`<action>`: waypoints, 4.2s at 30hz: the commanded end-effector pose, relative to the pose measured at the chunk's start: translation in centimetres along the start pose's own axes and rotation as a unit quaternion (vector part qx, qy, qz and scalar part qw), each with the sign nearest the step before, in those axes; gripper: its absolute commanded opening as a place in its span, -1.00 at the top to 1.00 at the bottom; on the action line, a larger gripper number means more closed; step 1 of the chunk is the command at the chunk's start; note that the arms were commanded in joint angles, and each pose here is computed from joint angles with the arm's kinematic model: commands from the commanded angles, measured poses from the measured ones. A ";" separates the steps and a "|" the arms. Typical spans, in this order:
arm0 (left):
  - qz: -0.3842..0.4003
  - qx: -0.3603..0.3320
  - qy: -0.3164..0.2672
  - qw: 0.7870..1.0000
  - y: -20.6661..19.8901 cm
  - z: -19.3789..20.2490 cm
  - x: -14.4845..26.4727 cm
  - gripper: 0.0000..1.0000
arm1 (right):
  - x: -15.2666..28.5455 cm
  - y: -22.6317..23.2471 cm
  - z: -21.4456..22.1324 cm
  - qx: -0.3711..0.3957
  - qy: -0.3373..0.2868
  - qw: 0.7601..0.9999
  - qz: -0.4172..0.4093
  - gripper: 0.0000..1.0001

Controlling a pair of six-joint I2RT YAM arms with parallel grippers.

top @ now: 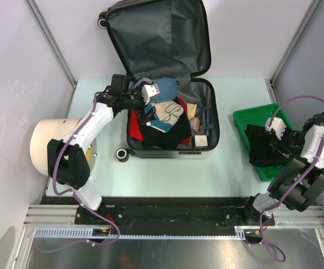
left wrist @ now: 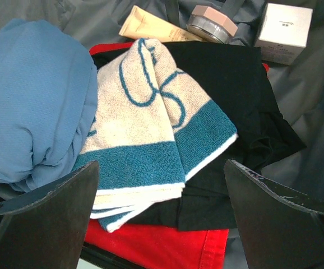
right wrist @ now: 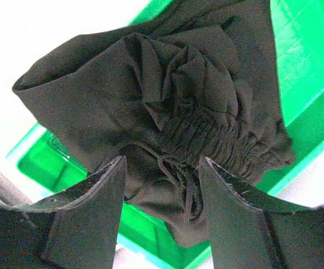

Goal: Open, take out, and arrange the luggage

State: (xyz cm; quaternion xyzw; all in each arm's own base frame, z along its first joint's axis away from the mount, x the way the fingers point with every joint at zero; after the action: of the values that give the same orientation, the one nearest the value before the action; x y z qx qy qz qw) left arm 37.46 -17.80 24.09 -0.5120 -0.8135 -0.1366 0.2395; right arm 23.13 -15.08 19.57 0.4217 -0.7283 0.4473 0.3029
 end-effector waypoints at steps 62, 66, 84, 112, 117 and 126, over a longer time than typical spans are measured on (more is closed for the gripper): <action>-0.157 0.150 -0.024 0.976 4.8 -3.0 0.6 -0.99 | -18.8 -2.7 -7.5 -0.333 0.032 0.941 -0.042 -0.32; -0.205 0.166 -0.015 0.964 6.3 -2.7 0.9 -0.99 | -15.9 -3.8 -7.4 -0.328 0.027 0.944 -0.007 -0.43; -0.145 -0.030 0.018 0.989 12.7 -2.5 -7.7 -0.90 | 0.1 -9.0 -13.5 -0.239 -0.163 0.937 0.197 -0.97; -0.030 0.094 -0.140 0.985 -3.4 -14.9 0.6 0.99 | -3.0 -8.1 -38.0 0.296 -0.377 0.827 0.294 -0.99; 0.007 0.113 -0.148 0.982 -5.5 -15.5 1.0 0.99 | -4.4 -6.1 -39.5 0.344 -0.379 0.818 0.264 -0.99; 0.046 0.102 -0.144 0.983 -7.9 -15.5 0.7 1.00 | -7.8 -5.7 -39.5 0.407 -0.303 0.820 0.264 -0.99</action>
State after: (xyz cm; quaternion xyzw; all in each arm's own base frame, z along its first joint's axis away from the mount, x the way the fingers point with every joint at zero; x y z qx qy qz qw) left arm 36.51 -27.18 32.46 -0.4916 -0.8355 0.0070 0.2455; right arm 33.26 22.01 32.85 0.4358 -0.6420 0.5668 -0.2769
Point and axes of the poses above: each gripper's point midway between its finger pads, its own x axis back along the fingers, its own y axis along the line the jaws close on, z = x × y, the point moved 6 cm from there along x, back along the fingers, and after that the axes turned 14 degrees about x, right-handed, at the moved point
